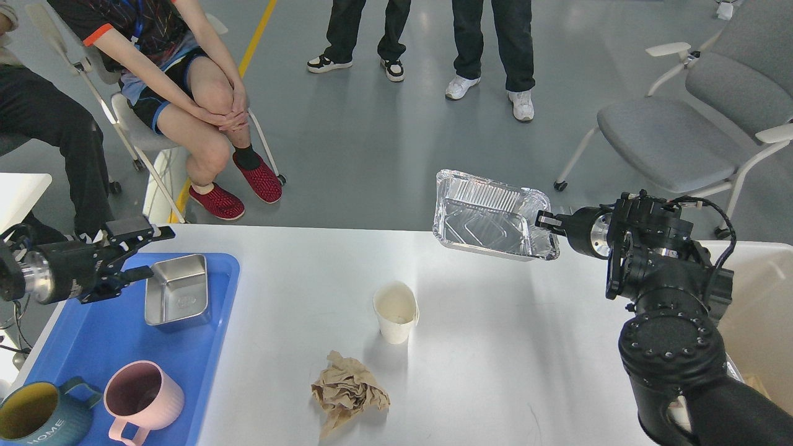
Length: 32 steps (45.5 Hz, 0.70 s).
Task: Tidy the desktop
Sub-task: 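Raise the left gripper out of the basin and away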
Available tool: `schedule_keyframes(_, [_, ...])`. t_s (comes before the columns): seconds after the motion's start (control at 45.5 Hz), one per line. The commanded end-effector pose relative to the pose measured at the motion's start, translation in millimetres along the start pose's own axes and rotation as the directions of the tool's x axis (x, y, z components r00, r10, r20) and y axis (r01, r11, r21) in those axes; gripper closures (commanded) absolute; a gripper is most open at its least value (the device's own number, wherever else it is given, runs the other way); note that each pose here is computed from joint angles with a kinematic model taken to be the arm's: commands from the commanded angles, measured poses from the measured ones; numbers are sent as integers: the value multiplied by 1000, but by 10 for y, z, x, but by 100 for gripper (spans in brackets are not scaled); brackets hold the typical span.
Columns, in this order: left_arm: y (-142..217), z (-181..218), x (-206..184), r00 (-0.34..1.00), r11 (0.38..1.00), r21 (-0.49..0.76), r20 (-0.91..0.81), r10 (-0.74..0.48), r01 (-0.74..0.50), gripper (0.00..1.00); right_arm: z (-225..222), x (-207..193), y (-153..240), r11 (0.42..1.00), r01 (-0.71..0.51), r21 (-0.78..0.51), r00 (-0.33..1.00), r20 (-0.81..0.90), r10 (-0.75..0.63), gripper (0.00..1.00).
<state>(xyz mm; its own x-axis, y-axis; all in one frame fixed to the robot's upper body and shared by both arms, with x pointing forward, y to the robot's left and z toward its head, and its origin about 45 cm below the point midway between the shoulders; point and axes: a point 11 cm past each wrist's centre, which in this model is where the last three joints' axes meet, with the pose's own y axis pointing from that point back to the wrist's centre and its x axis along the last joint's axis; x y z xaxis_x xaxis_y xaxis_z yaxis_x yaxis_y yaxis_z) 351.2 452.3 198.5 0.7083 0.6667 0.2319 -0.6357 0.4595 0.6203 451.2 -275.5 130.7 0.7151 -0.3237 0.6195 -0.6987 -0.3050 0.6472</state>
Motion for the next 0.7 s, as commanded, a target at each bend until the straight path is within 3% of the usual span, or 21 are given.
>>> schedule_keyframes(0.0, [389, -11, 62, 1000, 1000, 29, 29, 7, -8, 3, -5, 8, 0, 1000, -2, 1, 1000, -2, 2, 100])
schedule_keyframes(0.154, [821, -2, 98, 999, 998, 69, 54, -9, 5, 3, -8, 19, 1, 1000, -7, 0, 1000, -4, 7, 100])
schedule_keyframes(0.417, [1565, 270, 383, 993, 994, 66, 85, 79, -85, 3, -32, 0, -19, 1000, -3, 8, 1000, -7, 3, 100])
schedule_keyframes(0.681, [1449, 410, 403, 992, 997, 31, 107, 71, -75, 3, -48, 5, -25, 1000, -6, 12, 1000, -12, 6, 100])
